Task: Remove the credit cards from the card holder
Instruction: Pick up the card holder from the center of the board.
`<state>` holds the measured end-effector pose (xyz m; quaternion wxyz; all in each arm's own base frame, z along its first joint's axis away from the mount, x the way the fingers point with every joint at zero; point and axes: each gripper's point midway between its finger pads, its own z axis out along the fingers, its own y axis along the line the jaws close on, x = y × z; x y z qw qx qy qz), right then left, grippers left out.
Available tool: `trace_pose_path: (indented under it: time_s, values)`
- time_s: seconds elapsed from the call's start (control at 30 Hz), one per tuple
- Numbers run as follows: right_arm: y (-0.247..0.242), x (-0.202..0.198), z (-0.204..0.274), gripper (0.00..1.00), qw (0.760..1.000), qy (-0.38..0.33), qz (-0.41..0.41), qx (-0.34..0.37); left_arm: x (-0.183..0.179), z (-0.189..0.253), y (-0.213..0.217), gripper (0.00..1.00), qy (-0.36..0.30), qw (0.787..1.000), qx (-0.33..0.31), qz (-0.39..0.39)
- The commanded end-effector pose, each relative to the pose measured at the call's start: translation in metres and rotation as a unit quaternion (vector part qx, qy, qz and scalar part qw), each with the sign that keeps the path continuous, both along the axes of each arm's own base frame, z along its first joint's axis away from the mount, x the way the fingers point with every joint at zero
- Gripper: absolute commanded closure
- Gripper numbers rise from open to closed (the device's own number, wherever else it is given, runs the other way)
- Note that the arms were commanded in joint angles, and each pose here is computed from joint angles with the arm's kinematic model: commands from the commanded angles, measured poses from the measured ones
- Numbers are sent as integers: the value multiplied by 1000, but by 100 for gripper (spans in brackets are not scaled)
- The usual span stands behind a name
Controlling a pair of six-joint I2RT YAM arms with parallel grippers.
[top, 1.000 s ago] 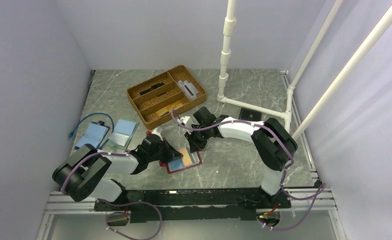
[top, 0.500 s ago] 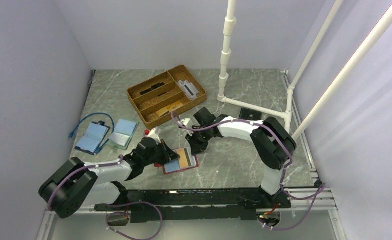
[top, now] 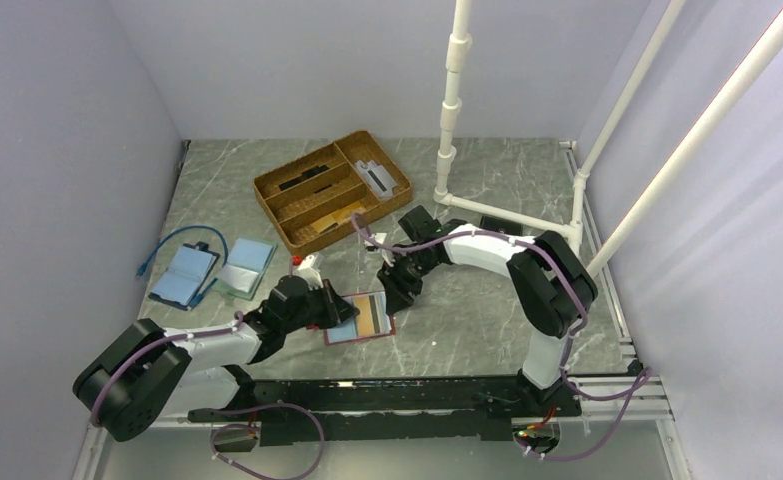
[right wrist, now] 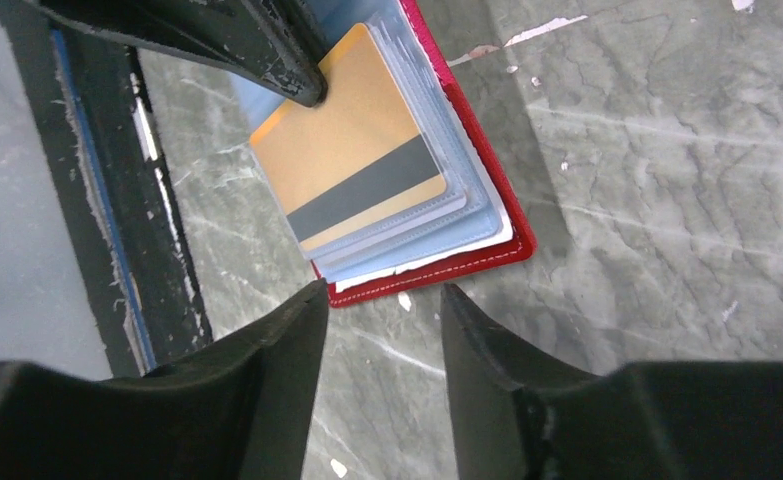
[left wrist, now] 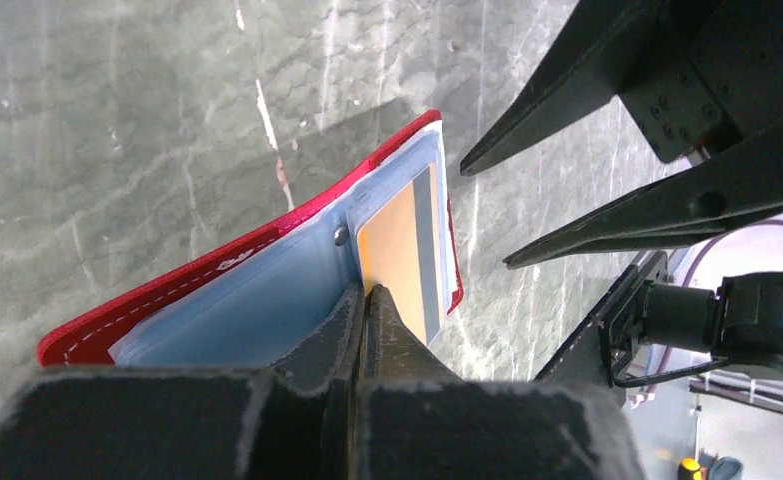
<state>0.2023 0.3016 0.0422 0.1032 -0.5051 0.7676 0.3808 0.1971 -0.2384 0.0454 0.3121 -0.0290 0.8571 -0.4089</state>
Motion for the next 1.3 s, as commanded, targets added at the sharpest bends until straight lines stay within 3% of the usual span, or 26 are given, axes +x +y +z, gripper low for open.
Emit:
trace_pose_path:
  time_s: [0.0,0.37,1.0,1.27]
  values:
    - [9,-5,39,46,996,-2,44,79,3,16,-10,100,-67,997,-11,-43]
    - [7,-4,45,32,995,3,45,91,-2,32,-18,100,-122,988,-20,-93]
    - [-6,14,57,28,995,-40,26,91,-8,38,-27,100,-146,979,-28,-140]
    - [-5,7,48,26,995,-20,37,87,-11,47,-33,100,-161,973,-45,-156]
